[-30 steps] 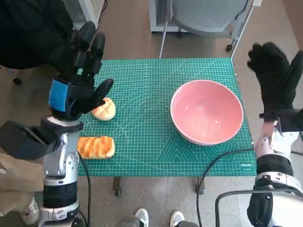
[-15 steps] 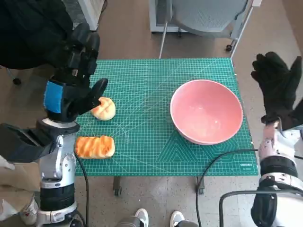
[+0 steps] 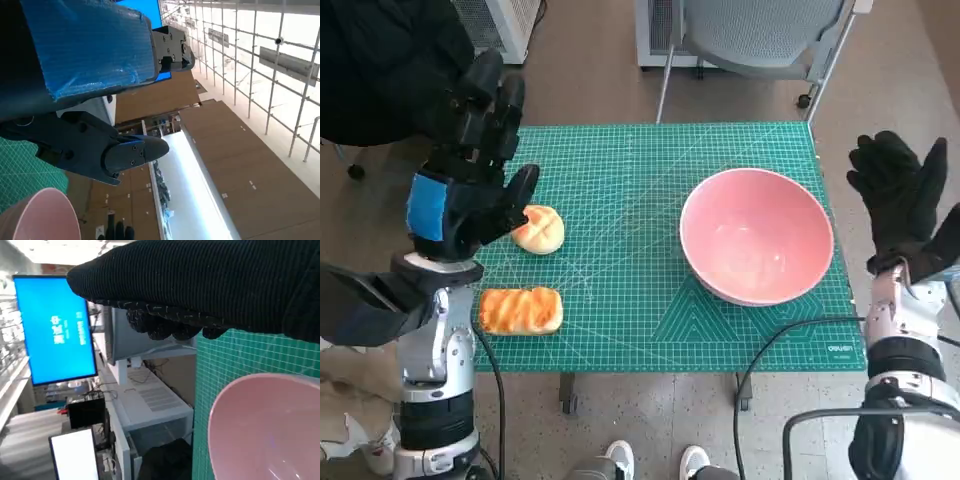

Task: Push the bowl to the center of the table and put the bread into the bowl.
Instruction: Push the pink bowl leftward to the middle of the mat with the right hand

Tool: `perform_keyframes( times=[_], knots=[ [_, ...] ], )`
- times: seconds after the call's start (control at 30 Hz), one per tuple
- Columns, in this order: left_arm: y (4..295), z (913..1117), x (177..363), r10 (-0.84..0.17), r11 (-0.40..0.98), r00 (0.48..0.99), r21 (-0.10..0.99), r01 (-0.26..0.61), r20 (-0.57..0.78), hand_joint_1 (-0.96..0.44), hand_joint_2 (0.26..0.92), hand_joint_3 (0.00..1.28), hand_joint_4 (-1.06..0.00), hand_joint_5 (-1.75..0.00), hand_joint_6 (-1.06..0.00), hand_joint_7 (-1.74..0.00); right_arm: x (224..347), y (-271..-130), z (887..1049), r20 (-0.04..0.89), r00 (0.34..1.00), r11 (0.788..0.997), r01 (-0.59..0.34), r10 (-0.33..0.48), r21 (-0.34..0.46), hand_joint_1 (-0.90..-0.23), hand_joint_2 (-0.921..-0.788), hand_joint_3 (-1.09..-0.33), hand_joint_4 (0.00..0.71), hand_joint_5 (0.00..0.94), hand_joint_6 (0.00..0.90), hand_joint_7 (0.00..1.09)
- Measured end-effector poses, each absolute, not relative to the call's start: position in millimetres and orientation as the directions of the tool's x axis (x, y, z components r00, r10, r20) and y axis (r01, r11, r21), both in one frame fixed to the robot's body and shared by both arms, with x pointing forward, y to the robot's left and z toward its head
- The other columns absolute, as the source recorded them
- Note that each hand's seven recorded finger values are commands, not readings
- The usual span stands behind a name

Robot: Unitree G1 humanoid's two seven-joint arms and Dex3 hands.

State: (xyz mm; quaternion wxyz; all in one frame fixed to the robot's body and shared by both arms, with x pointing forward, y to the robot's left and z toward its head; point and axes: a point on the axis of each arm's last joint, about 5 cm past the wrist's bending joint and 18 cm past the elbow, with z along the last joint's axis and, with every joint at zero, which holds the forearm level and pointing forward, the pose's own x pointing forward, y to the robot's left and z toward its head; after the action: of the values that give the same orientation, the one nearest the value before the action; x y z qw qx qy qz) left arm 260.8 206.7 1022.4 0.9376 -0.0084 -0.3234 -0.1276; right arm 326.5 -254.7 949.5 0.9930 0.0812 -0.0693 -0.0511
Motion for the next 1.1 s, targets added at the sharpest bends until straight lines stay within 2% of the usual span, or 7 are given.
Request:
perform_keyframes(
  times=[0.6,1.1],
  knots=[
    [213,1024,258.7,-0.221,0.97,0.763,0.056,0.236,0.608,-0.38,0.837,0.57,-0.04,-0.02,0.0,-0.38,326.6,-245.3,941.1,0.093,0.991,0.974,0.077,-0.099,0.212,-0.71,-0.921,-0.951,0.349,0.013,0.4,0.05],
    [216,1023,257.3,-0.226,0.97,0.765,0.067,0.234,0.603,-0.38,0.834,0.58,-0.04,-0.02,0.0,-0.35,327.8,-232.3,934.9,0.081,0.994,0.969,0.051,-0.073,0.243,-0.761,-0.921,-0.93,0.347,0.005,0.402,0.04]
  ],
)
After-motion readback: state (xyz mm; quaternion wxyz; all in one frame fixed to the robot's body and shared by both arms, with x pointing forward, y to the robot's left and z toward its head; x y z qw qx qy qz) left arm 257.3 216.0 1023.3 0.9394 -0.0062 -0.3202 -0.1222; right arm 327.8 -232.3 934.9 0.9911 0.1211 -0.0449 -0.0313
